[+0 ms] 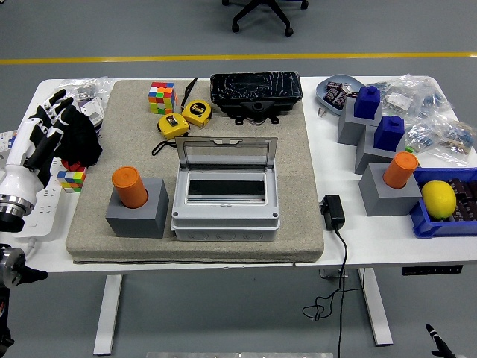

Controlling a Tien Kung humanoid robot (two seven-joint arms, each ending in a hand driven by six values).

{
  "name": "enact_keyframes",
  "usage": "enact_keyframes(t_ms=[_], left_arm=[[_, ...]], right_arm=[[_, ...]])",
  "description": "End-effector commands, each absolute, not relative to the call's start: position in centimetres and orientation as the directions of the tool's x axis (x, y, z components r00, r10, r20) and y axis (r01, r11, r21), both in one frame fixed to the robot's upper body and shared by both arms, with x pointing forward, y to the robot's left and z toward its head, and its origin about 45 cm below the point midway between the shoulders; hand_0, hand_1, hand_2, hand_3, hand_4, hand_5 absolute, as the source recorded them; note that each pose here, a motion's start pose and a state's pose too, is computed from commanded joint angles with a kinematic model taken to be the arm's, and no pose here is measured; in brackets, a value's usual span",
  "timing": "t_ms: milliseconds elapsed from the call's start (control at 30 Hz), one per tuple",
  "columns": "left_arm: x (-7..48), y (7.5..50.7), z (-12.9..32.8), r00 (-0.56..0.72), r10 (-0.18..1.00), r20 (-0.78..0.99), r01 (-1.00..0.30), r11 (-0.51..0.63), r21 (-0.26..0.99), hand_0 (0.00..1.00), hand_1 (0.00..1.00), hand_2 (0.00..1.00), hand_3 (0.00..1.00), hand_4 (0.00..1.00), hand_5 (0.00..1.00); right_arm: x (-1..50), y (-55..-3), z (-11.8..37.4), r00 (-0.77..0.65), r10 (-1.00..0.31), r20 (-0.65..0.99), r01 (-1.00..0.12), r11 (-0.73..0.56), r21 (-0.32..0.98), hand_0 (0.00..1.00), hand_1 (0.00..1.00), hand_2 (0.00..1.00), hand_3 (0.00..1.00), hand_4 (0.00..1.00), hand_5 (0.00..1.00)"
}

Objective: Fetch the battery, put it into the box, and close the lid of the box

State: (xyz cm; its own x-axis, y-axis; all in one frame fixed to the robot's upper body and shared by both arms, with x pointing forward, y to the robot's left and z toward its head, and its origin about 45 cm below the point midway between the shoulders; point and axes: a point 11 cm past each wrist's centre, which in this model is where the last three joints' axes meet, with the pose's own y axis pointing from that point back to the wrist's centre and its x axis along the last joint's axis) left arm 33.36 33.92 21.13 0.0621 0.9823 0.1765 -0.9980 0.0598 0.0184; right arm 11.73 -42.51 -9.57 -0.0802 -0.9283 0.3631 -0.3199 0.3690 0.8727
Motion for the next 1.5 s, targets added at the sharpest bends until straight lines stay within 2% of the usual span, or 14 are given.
enact_keyframes(t_ms=[67, 100, 267, 300, 800, 1267, 1300, 1500], left_arm=[[33.3, 33.8, 21.0, 0.072, 0.979, 0.190, -0.997, 0.068, 0.028, 0.998, 0.998, 0.998, 0.998, 0.998, 0.362], [33.2, 33.6, 20.8, 0.083, 0.977, 0.198, -0.996, 0.077, 0.039, 0.998, 0.998, 0.998, 0.998, 0.998, 0.280], [32.8, 32.4, 19.7, 0.134, 0.968, 0.210, -0.990, 0.120, 0.076, 0.998, 0.998, 0.998, 0.998, 0.998, 0.280], [32.7, 32.2, 19.5, 0.140, 0.968, 0.207, -0.989, 0.126, 0.079, 0.998, 0.998, 0.998, 0.998, 0.998, 0.222], [31.7, 29.0, 17.4, 0.248, 0.968, 0.025, -0.966, 0.246, 0.081, 0.998, 0.998, 0.998, 0.998, 0.998, 0.197], [31.8, 28.8, 16.6, 0.234, 0.968, 0.089, -0.968, 0.224, 0.114, 0.998, 0.998, 0.998, 0.998, 0.998, 0.156], [31.8, 28.8, 16.5, 0.231, 0.968, 0.094, -0.969, 0.220, 0.116, 0.998, 0.998, 0.998, 0.998, 0.998, 0.002], [31.7, 28.4, 16.2, 0.231, 0.966, 0.114, -0.968, 0.217, 0.125, 0.998, 0.998, 0.998, 0.998, 0.998, 0.002]], right_arm=[[11.7, -42.5, -9.6, -0.080, -0.928, 0.363, -0.320, 0.369, 0.873, 0.963, 0.868, 0.803, 0.828, 0.998, 0.998], [11.7, -42.6, -9.6, -0.081, -0.928, 0.364, -0.320, 0.370, 0.872, 0.963, 0.867, 0.802, 0.829, 0.998, 0.998], [11.9, -42.5, -9.5, -0.081, -0.929, 0.361, -0.323, 0.367, 0.872, 0.963, 0.867, 0.802, 0.829, 0.998, 0.998], [11.9, -42.5, -9.5, -0.081, -0.929, 0.360, -0.323, 0.367, 0.873, 0.962, 0.867, 0.799, 0.825, 0.998, 0.998], [12.0, -42.5, -9.5, -0.078, -0.930, 0.358, -0.324, 0.363, 0.874, 0.961, 0.863, 0.787, 0.817, 0.998, 0.998], [12.0, -42.6, -9.5, -0.077, -0.931, 0.356, -0.322, 0.361, 0.875, 0.961, 0.858, 0.770, 0.809, 0.998, 0.998], [11.9, -42.6, -9.5, -0.077, -0.931, 0.356, -0.321, 0.361, 0.875, 0.961, 0.853, 0.767, 0.805, 0.998, 0.998], [12.0, -42.6, -9.5, -0.076, -0.932, 0.353, -0.323, 0.358, 0.876, 0.961, 0.852, 0.764, 0.803, 0.998, 0.998]])
